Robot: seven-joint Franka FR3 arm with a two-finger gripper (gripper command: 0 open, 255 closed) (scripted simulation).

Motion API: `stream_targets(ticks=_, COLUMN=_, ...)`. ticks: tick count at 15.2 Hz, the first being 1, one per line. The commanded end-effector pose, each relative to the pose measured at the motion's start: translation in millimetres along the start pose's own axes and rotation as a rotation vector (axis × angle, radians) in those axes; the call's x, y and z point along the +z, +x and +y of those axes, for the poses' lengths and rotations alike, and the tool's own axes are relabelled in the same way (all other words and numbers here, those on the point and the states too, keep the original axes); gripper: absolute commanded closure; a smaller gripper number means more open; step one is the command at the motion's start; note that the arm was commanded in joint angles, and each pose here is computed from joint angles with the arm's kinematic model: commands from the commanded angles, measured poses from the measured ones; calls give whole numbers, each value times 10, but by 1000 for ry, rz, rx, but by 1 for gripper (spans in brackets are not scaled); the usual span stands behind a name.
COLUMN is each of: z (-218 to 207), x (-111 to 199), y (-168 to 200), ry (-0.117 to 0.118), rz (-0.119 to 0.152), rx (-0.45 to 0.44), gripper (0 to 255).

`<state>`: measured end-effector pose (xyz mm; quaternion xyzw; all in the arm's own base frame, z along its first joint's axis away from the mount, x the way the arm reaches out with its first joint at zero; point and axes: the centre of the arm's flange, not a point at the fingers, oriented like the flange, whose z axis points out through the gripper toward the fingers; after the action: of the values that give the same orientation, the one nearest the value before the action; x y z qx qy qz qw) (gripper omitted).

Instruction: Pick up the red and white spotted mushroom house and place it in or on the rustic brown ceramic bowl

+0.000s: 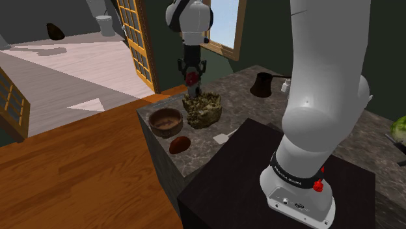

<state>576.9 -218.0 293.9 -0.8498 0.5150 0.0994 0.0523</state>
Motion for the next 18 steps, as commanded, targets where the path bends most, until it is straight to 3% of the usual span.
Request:
stream_targets(ticks=1, z=-199, x=26, y=-163, ry=1, rz=0, rx=2, gripper=255)
stream_targets(ticks=12, z=-1334, x=121, y=-1138, ry=1, rz=0, rx=2, gripper=255)
stream_targets(ticks=18, z=-1338, x=429, y=-1068, ry=1, rz=0, rx=2, gripper=255)
